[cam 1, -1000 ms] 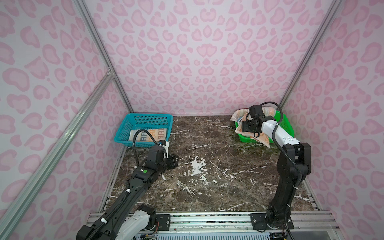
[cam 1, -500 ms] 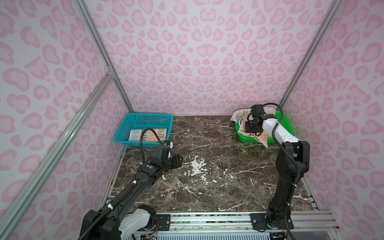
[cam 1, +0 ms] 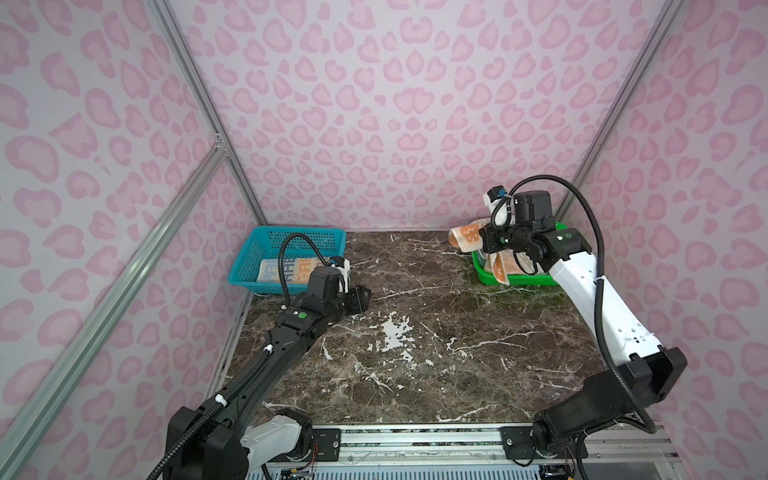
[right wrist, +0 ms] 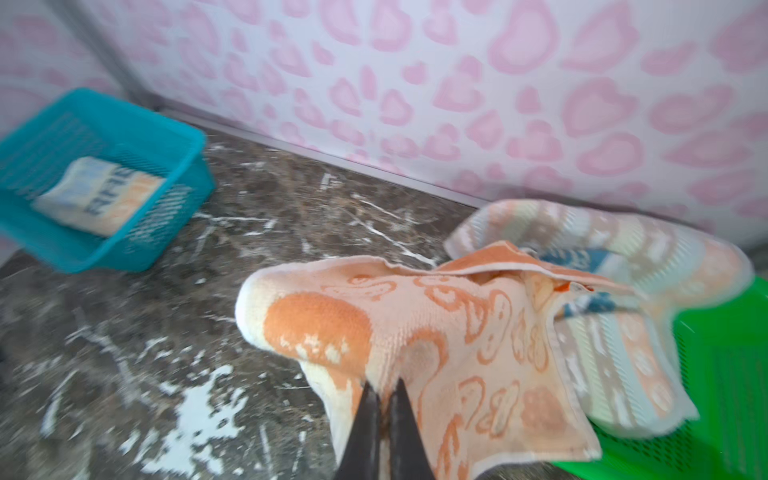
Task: Fold and stack the towels
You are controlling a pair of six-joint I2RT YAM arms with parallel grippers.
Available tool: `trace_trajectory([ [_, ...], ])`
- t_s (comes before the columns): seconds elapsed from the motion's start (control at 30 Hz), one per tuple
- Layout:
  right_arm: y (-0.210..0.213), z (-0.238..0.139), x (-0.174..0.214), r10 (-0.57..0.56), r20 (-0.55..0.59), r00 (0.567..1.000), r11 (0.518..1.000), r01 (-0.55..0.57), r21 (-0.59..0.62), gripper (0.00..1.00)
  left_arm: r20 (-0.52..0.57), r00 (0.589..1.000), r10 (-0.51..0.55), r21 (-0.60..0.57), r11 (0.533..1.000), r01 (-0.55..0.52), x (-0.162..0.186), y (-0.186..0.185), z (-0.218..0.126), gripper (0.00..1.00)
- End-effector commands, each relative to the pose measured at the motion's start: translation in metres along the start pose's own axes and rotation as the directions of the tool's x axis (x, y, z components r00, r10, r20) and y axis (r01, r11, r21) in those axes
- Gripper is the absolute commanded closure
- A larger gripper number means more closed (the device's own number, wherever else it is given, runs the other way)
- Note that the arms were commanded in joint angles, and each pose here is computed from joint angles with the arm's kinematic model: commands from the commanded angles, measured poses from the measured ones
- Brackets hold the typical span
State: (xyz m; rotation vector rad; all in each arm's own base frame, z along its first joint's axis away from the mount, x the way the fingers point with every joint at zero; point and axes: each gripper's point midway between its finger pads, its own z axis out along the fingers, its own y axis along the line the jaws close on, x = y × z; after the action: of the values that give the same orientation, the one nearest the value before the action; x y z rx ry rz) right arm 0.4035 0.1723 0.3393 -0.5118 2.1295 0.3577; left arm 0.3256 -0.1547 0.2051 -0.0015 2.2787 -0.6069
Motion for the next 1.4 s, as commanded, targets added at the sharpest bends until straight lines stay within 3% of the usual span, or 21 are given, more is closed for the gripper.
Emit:
trace_trajectory([
  [0.0,0.065,-0.009,0.015,-0.081,-0.024,0.996,0.966,0.073,-0.249,1.0,0.044,0.999,0.022,-0.035,0.999,-0.021,-0.013,0.002,-0.014,0.41],
  [0.13,0.09,-0.005,0.05,-0.038,-0.074,0.997,0.925,0.007,-0.38,1.0,0.078,0.997,0.023,-0.056,0.998,-0.019,-0.015,0.005,-0.028,0.4],
  [0.23,0.061,0.024,0.102,0.114,-0.218,0.969,0.941,-0.175,-0.288,0.99,0.078,0.997,0.03,-0.079,0.997,-0.024,-0.012,0.011,-0.031,0.39],
  [0.3,0.014,0.045,0.146,0.282,-0.335,0.899,0.942,-0.326,-0.082,0.78,0.055,0.998,0.031,-0.085,0.996,-0.026,-0.007,0.013,-0.027,0.38],
  [0.37,-0.025,0.052,0.191,0.405,-0.428,0.808,0.911,-0.397,0.113,0.54,0.024,0.999,0.028,-0.079,0.997,-0.026,-0.001,0.014,-0.02,0.38],
  [0.4,-0.029,0.051,0.201,0.406,-0.449,0.796,0.912,-0.384,0.144,0.41,0.01,1.0,0.025,-0.074,0.997,-0.024,0.002,0.014,-0.017,0.38],
  [0.5,-0.026,0.046,0.196,0.32,-0.411,0.854,0.947,-0.276,0.164,0.29,-0.041,0.999,0.013,-0.051,0.999,-0.015,0.011,0.012,-0.003,0.38],
  [0.67,-0.006,0.034,0.182,0.188,-0.381,0.905,0.982,-0.161,0.1,0.31,-0.131,0.991,0.006,-0.02,1.0,-0.009,0.027,0.01,0.02,0.38],
  [0.83,0.01,0.04,0.217,0.113,-0.473,0.874,0.993,-0.087,0.077,0.31,-0.2,0.98,0.009,-0.004,1.0,-0.01,0.039,0.009,0.038,0.37],
  [0.93,0.003,0.049,0.24,0.166,-0.506,0.846,0.984,-0.107,0.144,0.33,-0.219,0.976,0.014,0.029,1.0,-0.008,0.038,0.001,0.045,0.37],
  [1.07,0.002,0.054,0.251,0.263,-0.469,0.843,0.963,-0.197,0.186,0.34,-0.292,0.956,0.042,0.155,0.988,0.004,0.037,-0.033,0.059,0.35],
  [1.23,-0.006,0.037,0.262,0.347,-0.404,0.846,0.932,-0.263,0.251,0.31,-0.392,0.918,0.056,0.267,0.962,0.056,0.05,-0.093,0.086,0.35],
  [1.37,-0.025,0.015,0.276,0.452,-0.337,0.826,0.88,-0.35,0.32,0.24,-0.473,0.881,0.012,0.278,0.951,0.136,0.07,-0.129,0.111,0.35],
])
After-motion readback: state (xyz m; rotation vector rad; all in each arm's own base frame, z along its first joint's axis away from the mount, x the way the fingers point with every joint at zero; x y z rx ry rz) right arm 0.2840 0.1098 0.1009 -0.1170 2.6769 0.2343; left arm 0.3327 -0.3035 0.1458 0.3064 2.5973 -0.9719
